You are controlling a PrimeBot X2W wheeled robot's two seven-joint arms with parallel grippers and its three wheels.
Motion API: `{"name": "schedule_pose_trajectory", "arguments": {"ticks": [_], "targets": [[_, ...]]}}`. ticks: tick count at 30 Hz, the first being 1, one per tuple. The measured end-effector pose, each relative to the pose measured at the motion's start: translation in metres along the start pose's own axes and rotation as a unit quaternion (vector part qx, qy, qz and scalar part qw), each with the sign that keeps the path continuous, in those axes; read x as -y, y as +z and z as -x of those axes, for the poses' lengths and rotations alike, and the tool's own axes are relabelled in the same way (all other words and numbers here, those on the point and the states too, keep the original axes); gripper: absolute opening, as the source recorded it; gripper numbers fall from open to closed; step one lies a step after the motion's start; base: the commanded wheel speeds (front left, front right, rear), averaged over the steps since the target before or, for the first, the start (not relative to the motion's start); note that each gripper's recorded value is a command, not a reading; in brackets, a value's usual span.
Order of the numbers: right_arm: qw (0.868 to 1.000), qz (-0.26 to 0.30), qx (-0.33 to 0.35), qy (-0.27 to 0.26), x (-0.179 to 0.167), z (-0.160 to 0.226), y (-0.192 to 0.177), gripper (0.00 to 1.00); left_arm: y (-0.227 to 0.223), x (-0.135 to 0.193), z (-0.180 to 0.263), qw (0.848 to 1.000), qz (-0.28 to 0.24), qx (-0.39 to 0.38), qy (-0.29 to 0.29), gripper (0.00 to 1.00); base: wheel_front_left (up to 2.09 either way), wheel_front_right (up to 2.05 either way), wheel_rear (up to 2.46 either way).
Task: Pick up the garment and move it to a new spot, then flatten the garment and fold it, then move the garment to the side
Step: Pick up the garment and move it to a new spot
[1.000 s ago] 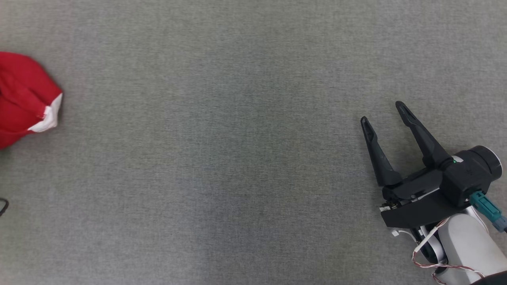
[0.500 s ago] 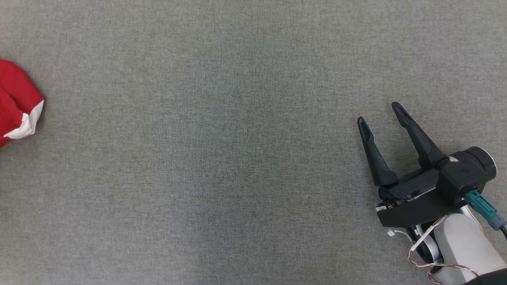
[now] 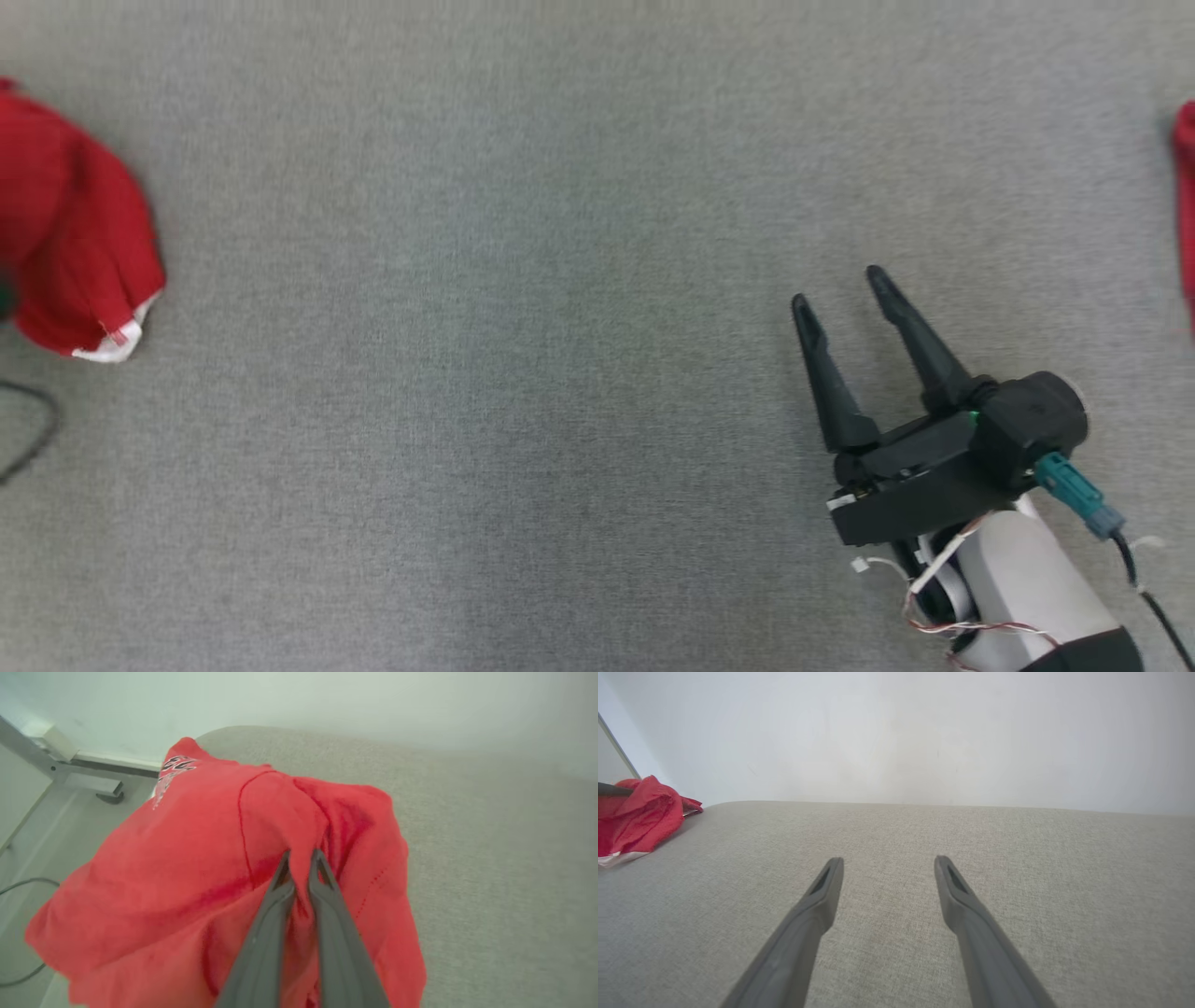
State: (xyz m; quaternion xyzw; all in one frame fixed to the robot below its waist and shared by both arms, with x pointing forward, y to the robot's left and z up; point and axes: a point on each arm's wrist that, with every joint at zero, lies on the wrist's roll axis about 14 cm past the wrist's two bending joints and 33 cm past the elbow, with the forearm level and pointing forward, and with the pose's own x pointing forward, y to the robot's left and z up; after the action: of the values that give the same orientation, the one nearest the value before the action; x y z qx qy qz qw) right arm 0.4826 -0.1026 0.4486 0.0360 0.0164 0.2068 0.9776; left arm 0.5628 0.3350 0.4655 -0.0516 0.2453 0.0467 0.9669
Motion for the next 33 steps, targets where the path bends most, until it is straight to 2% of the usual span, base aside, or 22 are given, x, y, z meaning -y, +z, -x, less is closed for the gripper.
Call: {"name": "schedule_pose_trajectory", "arguments": {"ticks": [6, 11, 16, 17, 20, 24, 27, 30, 31, 32, 33], "targets": [[0.999, -0.007, 0.02, -0.024, 0.005, 0.008, 0.018, 1.0, 0.018, 0.095, 0.002, 0.992, -0.03, 0.041, -0.117, 0.0, 0.0, 0.0, 0.0], [0.998, -0.009, 0.037, -0.045, 0.011, 0.017, 0.033, 1.0, 0.015, 0.172, 0.015, 0.975, -0.011, 0.076, -0.208, 0.0, 0.0, 0.0, 0.0], [0.996, -0.013, 0.05, -0.07, 0.019, 0.03, 0.044, 1.0, -0.006, 0.235, 0.04, 0.954, 0.014, 0.1, -0.281, 0.0, 0.0, 0.0, 0.0], [0.996, -0.013, 0.05, -0.07, 0.019, 0.03, 0.044, 1.0, -0.006, 0.235, 0.04, 0.954, 0.014, 0.1, -0.281, 0.0, 0.0, 0.0, 0.0], [0.995, -0.013, 0.056, -0.079, 0.02, 0.037, 0.05, 1.0, -0.023, 0.27, 0.061, 0.941, 0.031, 0.104, -0.321, 0.0, 0.0, 0.0, 0.0], [0.994, -0.012, 0.059, -0.089, 0.021, 0.049, 0.054, 1.0, -0.041, 0.298, 0.086, 0.928, 0.053, 0.11, -0.352, 0.0, 0.0, 0.0, 0.0], [0.993, -0.012, 0.063, -0.095, 0.021, 0.056, 0.06, 1.0, -0.051, 0.311, 0.101, 0.921, 0.058, 0.117, -0.367, 0.0, 0.0, 0.0, 0.0], [0.993, -0.012, 0.067, -0.101, 0.021, 0.065, 0.063, 1.0, -0.051, 0.308, 0.105, 0.921, 0.072, 0.135, -0.357, 0.0, 0.0, 0.0, 0.0], [0.992, -0.012, 0.068, -0.105, 0.022, 0.068, 0.065, 1.0, -0.049, 0.306, 0.105, 0.922, 0.077, 0.142, -0.352, 0.16, 0.0, 0.0, 0.0], [0.991, -0.012, 0.07, -0.109, 0.023, 0.071, 0.066, 1.0, -0.048, 0.304, 0.106, 0.923, 0.073, 0.148, -0.347, 0.45, 0.0, 0.0, 0.0], [0.991, -0.012, 0.073, -0.111, 0.023, 0.074, 0.068, 1.0, -0.048, 0.302, 0.107, 0.924, 0.068, 0.151, -0.343, 1.0, 0.0, 0.0, 0.0]]}}
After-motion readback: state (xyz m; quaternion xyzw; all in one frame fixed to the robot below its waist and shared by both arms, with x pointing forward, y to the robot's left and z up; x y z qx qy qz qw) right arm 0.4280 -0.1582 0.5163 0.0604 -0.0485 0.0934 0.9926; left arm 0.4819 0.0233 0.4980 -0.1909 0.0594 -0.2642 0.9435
